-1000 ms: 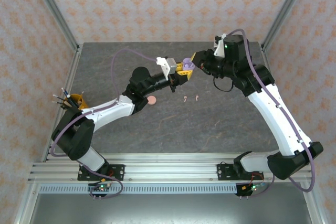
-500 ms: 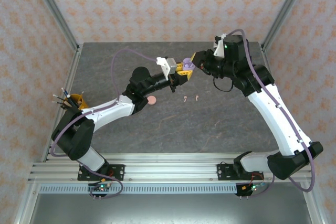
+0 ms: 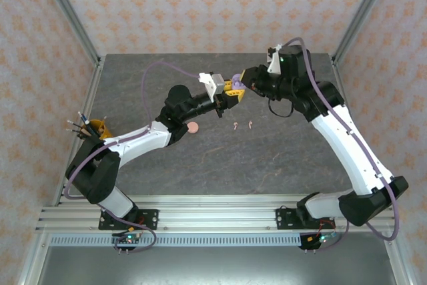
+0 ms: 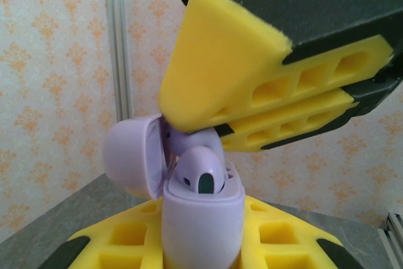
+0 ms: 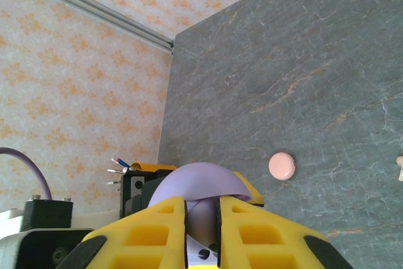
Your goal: Insert the wireless bluetooth earbuds into the charging case
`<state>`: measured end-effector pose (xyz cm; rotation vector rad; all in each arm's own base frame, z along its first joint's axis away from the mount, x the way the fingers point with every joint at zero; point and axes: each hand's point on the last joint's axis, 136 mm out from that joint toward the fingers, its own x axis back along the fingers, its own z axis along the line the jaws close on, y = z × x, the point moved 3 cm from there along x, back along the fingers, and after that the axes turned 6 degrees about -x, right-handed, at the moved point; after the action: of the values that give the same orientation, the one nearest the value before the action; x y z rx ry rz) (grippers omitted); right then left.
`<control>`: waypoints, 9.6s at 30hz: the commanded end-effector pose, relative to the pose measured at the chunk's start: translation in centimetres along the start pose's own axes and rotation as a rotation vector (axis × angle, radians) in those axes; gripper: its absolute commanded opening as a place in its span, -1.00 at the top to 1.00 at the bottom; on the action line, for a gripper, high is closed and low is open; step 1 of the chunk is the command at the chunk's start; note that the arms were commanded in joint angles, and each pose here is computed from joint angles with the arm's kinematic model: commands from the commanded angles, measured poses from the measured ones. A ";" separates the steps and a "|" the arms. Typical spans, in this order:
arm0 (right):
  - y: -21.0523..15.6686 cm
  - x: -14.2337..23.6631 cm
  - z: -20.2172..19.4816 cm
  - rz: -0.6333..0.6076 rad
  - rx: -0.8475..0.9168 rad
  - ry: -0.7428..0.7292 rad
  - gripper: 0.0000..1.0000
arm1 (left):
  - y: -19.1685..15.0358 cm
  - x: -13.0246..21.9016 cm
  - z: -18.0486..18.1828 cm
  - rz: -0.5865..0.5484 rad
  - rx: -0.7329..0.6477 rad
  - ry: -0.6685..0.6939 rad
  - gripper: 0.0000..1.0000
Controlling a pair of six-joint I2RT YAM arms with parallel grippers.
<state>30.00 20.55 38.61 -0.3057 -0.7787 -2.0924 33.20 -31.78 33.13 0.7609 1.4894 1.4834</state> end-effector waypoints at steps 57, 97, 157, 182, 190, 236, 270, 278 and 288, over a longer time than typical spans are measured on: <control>-1.0 1.6 -4.1 0.038 0.085 -0.231 0.42 | 1.0 -0.4 0.7 -0.029 -0.002 0.049 1.00; -1.3 -4.5 -15.7 -0.020 -0.130 -0.485 0.34 | -28.2 1.7 10.2 0.914 1.180 0.542 0.76; -14.6 -32.1 -13.7 0.231 0.078 -0.805 -0.24 | -9.0 30.4 16.9 0.279 1.184 1.246 -1.00; -16.7 -20.1 -15.9 0.257 0.092 -0.779 -0.32 | -10.0 25.2 15.6 0.189 1.346 0.949 -1.00; -16.7 -17.1 -15.3 0.369 0.324 -0.717 -0.42 | -9.2 23.6 14.0 0.253 1.274 0.875 -1.00; -19.4 -19.2 -13.9 0.550 0.539 -0.523 -0.44 | -6.3 24.2 15.3 0.322 1.087 0.976 -1.00; -20.4 -22.7 -17.9 0.658 0.551 -0.726 -0.09 | -6.5 24.0 16.1 0.188 1.209 0.930 -1.00; -19.2 -20.7 -19.0 0.473 0.360 -0.876 0.09 | -8.4 24.2 16.2 0.120 1.390 0.902 -1.00; -19.5 -18.7 -20.1 0.363 0.156 -0.924 0.02 | -6.9 24.5 15.5 0.202 1.327 0.927 -1.00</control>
<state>26.74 28.93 5.48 -1.2219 -1.2995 -1.3881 37.76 -3.81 21.85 0.9854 3.3215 0.7250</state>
